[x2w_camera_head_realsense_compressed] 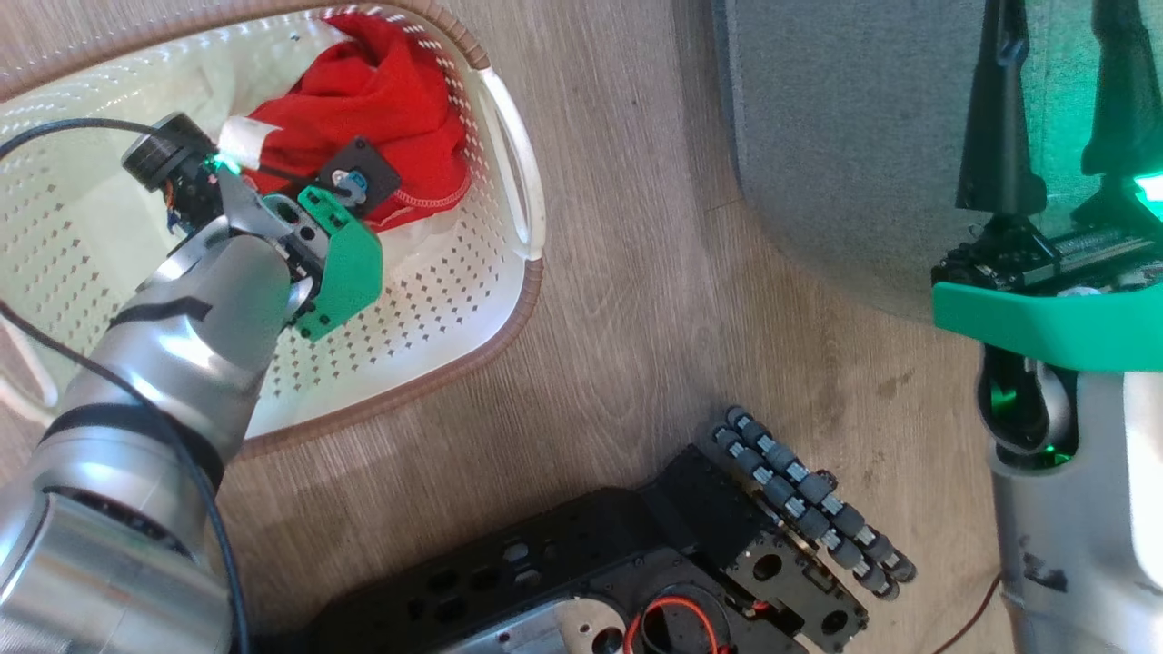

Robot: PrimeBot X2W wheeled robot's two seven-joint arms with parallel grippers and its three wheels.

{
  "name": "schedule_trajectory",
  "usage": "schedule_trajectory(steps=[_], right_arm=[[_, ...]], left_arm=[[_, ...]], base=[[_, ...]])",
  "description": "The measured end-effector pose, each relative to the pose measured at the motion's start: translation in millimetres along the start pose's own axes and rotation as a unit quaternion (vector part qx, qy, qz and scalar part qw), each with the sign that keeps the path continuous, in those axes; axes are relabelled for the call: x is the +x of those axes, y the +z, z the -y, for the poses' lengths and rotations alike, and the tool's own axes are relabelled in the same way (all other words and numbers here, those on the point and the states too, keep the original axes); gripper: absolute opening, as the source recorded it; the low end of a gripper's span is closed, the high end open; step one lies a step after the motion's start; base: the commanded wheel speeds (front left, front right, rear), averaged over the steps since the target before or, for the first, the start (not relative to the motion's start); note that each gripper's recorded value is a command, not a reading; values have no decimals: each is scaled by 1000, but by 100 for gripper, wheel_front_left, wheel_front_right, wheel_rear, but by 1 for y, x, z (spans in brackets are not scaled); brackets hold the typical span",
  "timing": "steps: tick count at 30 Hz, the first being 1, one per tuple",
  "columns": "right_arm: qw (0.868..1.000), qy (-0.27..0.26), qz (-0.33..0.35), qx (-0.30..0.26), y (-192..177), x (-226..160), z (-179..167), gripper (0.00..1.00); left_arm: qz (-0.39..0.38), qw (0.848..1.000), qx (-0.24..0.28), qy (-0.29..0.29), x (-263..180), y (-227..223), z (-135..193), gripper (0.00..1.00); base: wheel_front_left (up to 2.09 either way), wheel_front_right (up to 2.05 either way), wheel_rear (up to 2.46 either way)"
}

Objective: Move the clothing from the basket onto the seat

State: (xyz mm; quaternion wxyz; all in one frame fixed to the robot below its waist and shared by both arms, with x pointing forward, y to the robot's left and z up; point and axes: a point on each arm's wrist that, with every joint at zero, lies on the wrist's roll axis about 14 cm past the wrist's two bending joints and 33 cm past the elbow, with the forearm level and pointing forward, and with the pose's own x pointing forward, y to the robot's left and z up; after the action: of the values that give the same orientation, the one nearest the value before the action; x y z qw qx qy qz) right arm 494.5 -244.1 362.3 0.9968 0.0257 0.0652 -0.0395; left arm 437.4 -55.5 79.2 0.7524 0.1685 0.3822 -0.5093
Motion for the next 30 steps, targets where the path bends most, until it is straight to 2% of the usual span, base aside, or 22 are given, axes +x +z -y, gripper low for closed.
schedule_trajectory(steps=[13, 18, 30], right_arm=[[999, 10, 46, -14, 37, 11, -3, 100], [998, 13, 65, -22, 56, 9, -6, 100], [991, 27, 129, -17, 117, -4, -21, 100]], left_arm=[[39, 998, -34, 37, -20, 32, -19, 0], [48, 997, -56, 37, -42, 40, 0, 0], [139, 977, -121, 111, -113, 95, -4, 0]], base=[[0, 0, 0], [0, 0, 0], [0, 0, 0]])
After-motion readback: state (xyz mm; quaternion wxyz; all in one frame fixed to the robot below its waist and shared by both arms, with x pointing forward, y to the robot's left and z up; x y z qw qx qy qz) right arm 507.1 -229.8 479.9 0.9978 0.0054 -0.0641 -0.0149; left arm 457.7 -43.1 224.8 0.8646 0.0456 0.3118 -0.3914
